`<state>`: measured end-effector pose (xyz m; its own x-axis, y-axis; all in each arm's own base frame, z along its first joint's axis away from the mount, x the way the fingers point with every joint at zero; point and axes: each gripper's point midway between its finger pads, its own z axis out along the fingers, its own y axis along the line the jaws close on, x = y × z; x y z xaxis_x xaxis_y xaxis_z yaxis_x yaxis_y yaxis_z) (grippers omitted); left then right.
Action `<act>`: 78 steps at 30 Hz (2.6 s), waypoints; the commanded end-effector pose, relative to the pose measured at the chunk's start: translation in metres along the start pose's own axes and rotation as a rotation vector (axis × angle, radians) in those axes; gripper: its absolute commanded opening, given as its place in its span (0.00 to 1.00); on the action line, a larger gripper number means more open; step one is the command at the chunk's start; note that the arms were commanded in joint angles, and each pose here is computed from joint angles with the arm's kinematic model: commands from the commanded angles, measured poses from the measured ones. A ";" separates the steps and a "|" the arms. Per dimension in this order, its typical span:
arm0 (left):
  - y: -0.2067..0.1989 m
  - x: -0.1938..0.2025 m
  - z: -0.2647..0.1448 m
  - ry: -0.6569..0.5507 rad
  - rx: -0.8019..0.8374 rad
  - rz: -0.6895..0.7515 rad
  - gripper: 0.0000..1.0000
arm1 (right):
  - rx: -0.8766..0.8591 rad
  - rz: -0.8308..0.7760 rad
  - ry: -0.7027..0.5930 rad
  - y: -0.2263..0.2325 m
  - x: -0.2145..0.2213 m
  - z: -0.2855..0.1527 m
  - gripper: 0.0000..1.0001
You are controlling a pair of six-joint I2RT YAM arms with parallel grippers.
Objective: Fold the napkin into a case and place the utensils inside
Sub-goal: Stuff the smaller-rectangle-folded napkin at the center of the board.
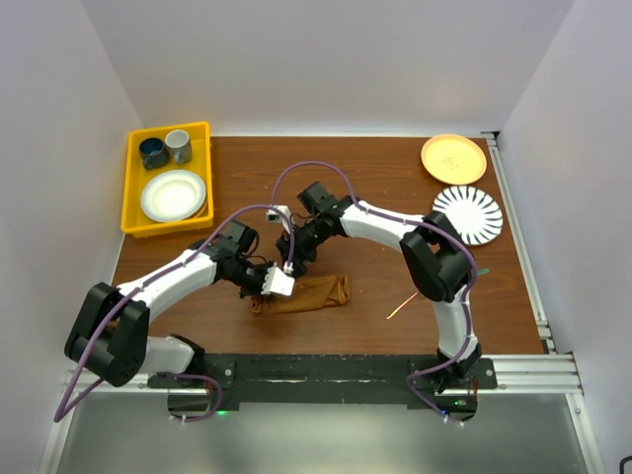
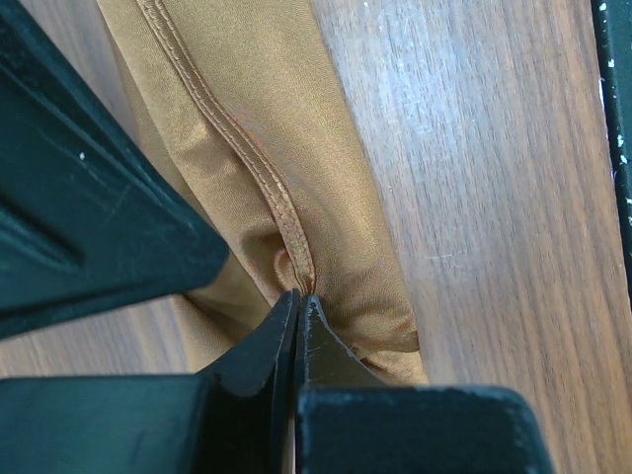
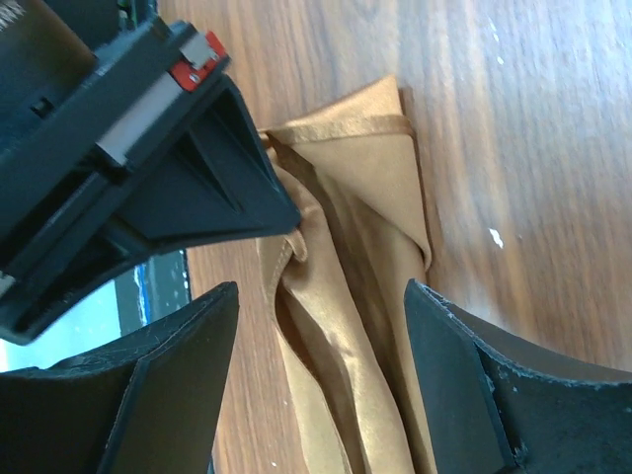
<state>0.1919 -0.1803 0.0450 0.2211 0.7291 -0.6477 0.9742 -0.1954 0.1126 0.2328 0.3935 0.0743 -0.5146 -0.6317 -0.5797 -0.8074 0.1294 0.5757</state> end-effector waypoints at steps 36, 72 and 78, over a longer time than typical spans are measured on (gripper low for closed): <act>0.005 -0.013 -0.005 -0.050 -0.023 0.033 0.01 | -0.108 0.006 0.085 0.017 0.042 0.031 0.51; -0.009 -0.013 -0.042 -0.172 0.101 -0.239 0.61 | -0.128 -0.011 0.019 0.020 0.032 0.018 0.00; -0.001 -0.015 -0.036 -0.173 0.076 -0.247 0.62 | -0.132 -0.006 0.015 0.021 0.032 0.016 0.00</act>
<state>0.1851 -0.1566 0.0790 -0.0345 0.6742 -0.7378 0.9888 -0.0843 -0.1233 0.1926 0.3830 0.0324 -0.5237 -0.6824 -0.5100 -0.7462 0.0786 0.6611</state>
